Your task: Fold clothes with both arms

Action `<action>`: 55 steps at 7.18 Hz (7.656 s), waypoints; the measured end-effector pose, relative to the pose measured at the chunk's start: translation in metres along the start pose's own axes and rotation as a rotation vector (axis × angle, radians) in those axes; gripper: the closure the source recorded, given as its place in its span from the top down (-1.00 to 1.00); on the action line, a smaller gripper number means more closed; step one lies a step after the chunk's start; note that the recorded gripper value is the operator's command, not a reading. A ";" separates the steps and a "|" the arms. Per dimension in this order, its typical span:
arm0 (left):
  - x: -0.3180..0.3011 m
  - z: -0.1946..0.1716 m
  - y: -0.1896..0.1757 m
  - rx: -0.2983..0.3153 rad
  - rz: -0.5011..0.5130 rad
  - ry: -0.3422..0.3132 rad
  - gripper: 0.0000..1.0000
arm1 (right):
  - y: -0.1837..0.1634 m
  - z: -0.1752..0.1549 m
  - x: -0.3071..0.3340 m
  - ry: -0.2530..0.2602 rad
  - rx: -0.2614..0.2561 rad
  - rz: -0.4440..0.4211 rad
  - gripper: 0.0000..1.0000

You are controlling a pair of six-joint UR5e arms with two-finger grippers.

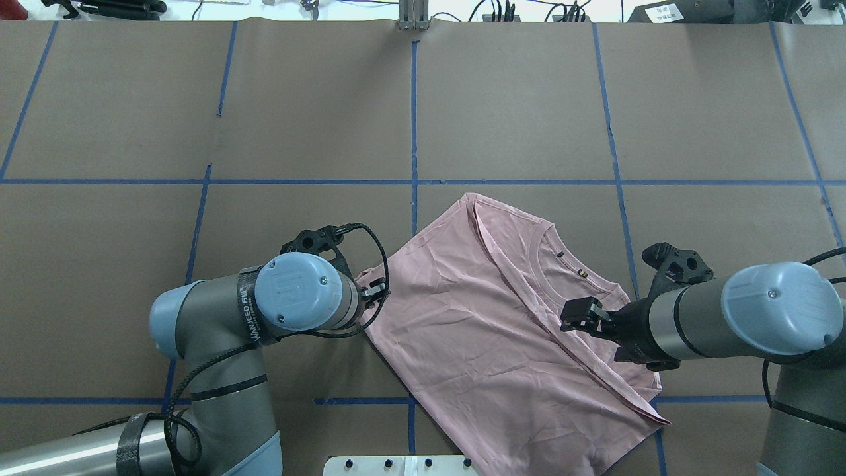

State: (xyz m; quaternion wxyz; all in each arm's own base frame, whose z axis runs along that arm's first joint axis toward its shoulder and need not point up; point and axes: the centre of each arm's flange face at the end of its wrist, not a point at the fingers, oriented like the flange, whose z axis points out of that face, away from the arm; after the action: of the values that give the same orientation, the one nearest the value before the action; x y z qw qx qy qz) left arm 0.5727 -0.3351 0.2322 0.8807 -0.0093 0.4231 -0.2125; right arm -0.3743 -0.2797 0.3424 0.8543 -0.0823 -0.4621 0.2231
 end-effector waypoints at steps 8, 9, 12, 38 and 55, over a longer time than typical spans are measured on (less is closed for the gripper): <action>-0.003 0.027 -0.011 0.060 0.023 -0.040 -0.28 | -0.013 0.010 0.006 0.018 0.043 0.006 1.00; -0.004 0.029 -0.012 0.062 0.022 -0.044 -0.99 | -0.013 0.011 0.006 0.019 0.046 0.006 1.00; -0.006 0.031 -0.018 0.070 0.011 -0.052 -1.00 | -0.013 0.011 0.006 0.018 0.048 0.005 1.00; -0.001 -0.011 -0.251 0.265 0.013 0.282 0.00 | 0.096 0.149 -0.179 -0.129 0.210 0.121 -0.39; -0.095 -0.024 -0.019 -0.024 -0.204 0.036 1.00 | 0.103 0.116 -0.185 -0.196 0.178 0.122 -1.00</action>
State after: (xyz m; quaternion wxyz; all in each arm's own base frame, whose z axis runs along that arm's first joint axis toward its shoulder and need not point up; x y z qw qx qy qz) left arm 0.4952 -0.3120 0.2907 0.8466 -0.0590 0.4384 -0.2961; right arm -0.5893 -0.2808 0.2325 0.7940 -0.0119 -0.5158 0.3215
